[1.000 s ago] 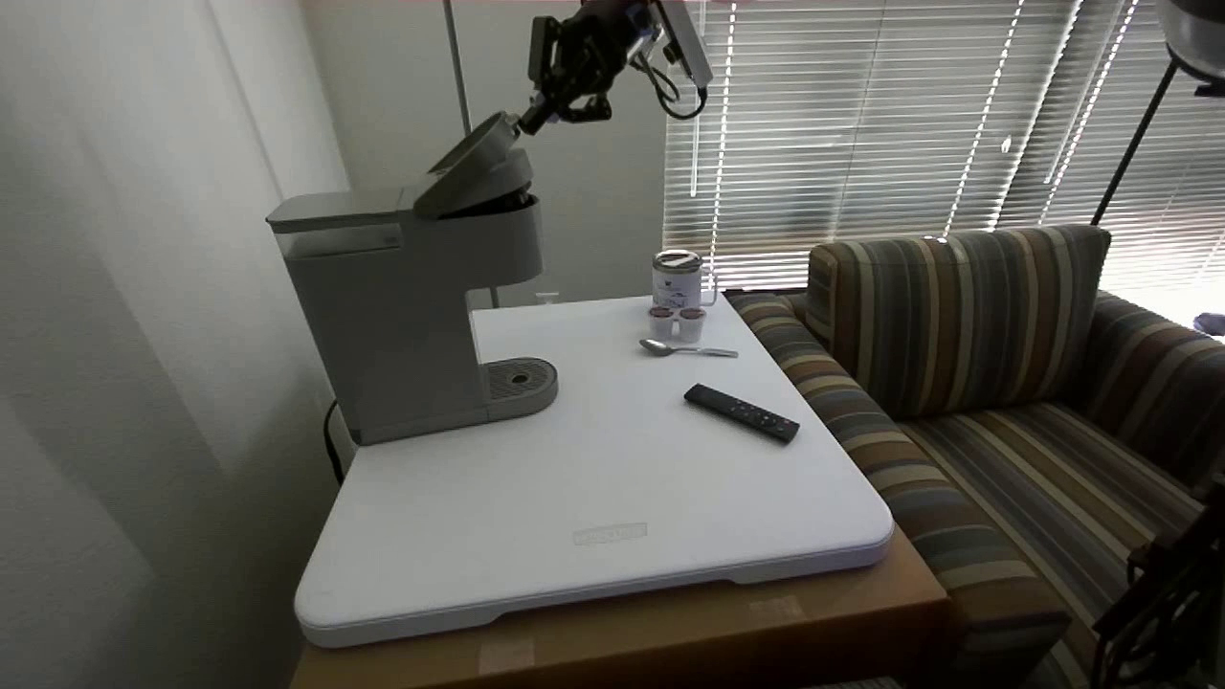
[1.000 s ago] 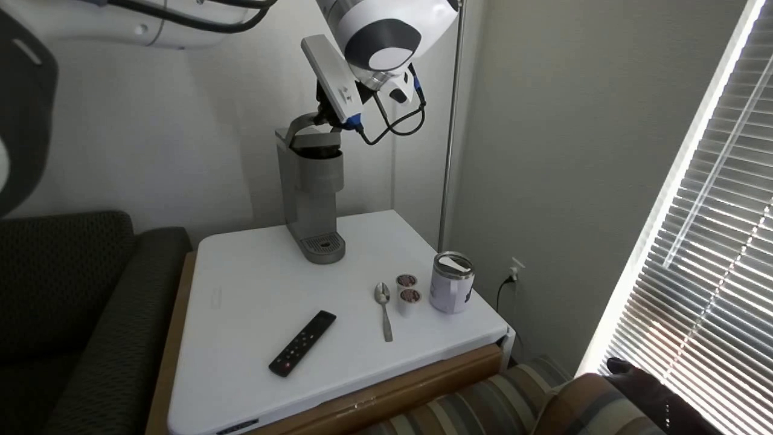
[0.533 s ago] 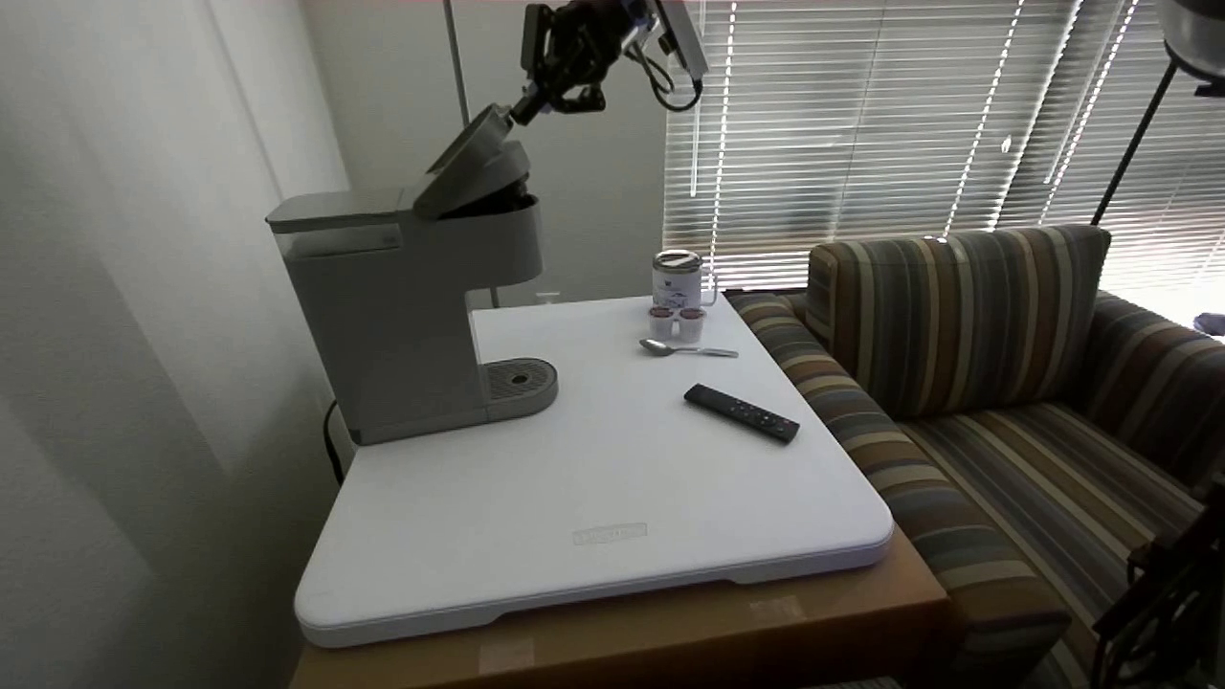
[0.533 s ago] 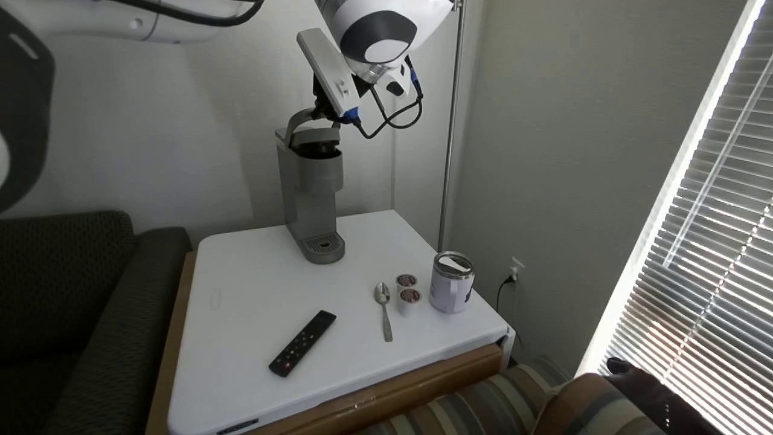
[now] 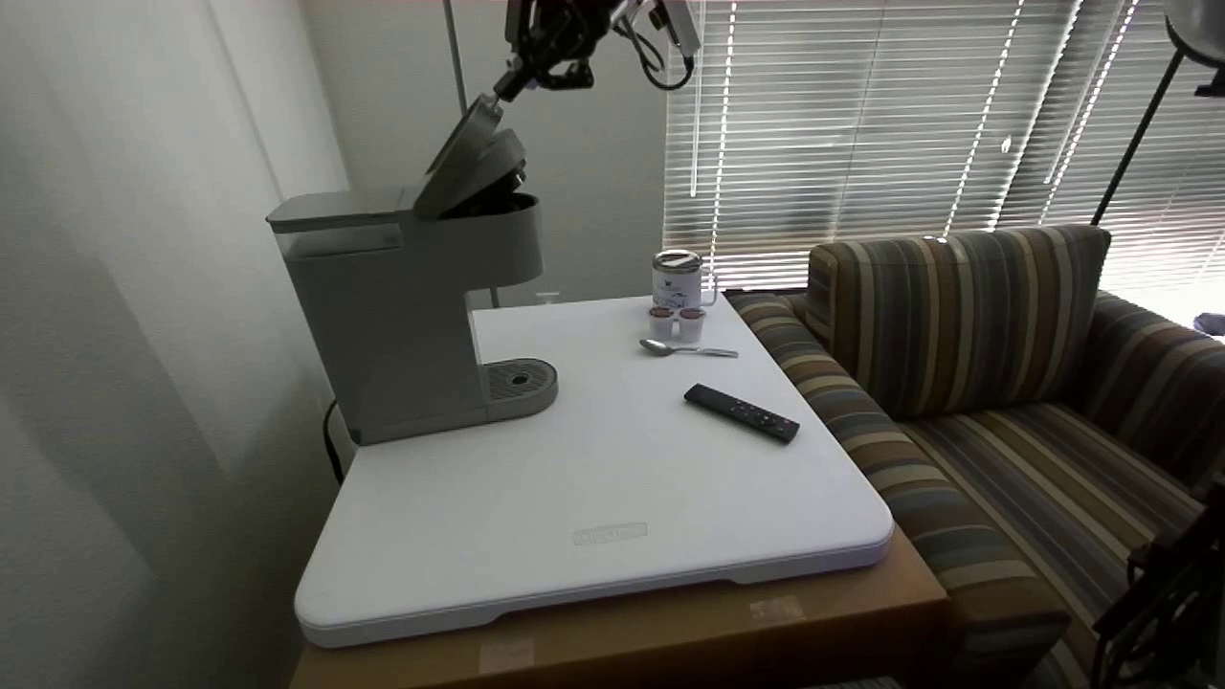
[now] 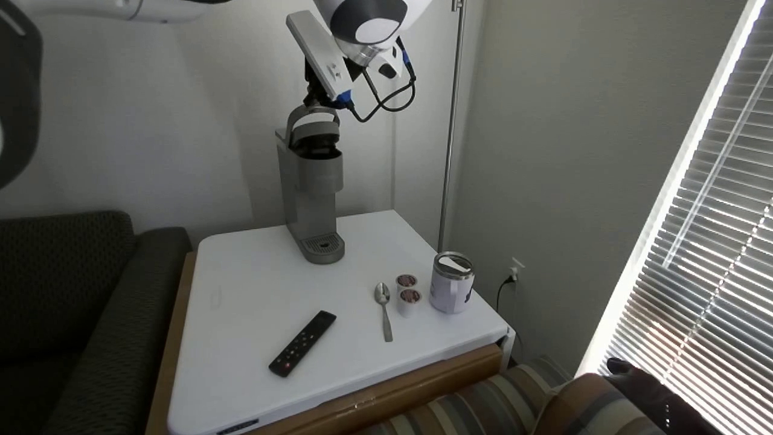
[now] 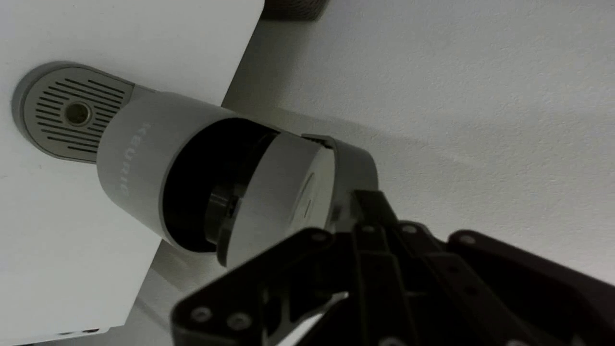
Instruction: Open the coffee maker
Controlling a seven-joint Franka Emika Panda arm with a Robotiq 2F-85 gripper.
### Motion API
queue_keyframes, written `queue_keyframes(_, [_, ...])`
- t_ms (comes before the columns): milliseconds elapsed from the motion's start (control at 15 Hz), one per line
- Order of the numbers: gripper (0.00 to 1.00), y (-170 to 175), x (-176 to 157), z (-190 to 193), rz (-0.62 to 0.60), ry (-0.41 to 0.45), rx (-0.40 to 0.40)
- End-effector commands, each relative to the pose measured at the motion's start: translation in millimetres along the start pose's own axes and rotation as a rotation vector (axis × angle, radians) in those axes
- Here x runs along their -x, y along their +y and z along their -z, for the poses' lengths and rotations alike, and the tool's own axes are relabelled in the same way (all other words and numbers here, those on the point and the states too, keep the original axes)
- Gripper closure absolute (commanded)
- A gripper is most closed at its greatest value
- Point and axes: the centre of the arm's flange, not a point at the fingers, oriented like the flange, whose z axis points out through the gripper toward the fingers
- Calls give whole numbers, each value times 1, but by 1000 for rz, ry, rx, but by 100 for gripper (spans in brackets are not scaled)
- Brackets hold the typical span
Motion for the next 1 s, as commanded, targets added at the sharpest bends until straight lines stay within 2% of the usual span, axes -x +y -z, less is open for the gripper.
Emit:
queue_keyframes(0, [100,-20,-34,6,34,-23,21])
queue_keyframes(400, [100,-29,-30,4,43,-14,25])
queue_keyframes(933, [100,1,-22,37,-41,102,64])
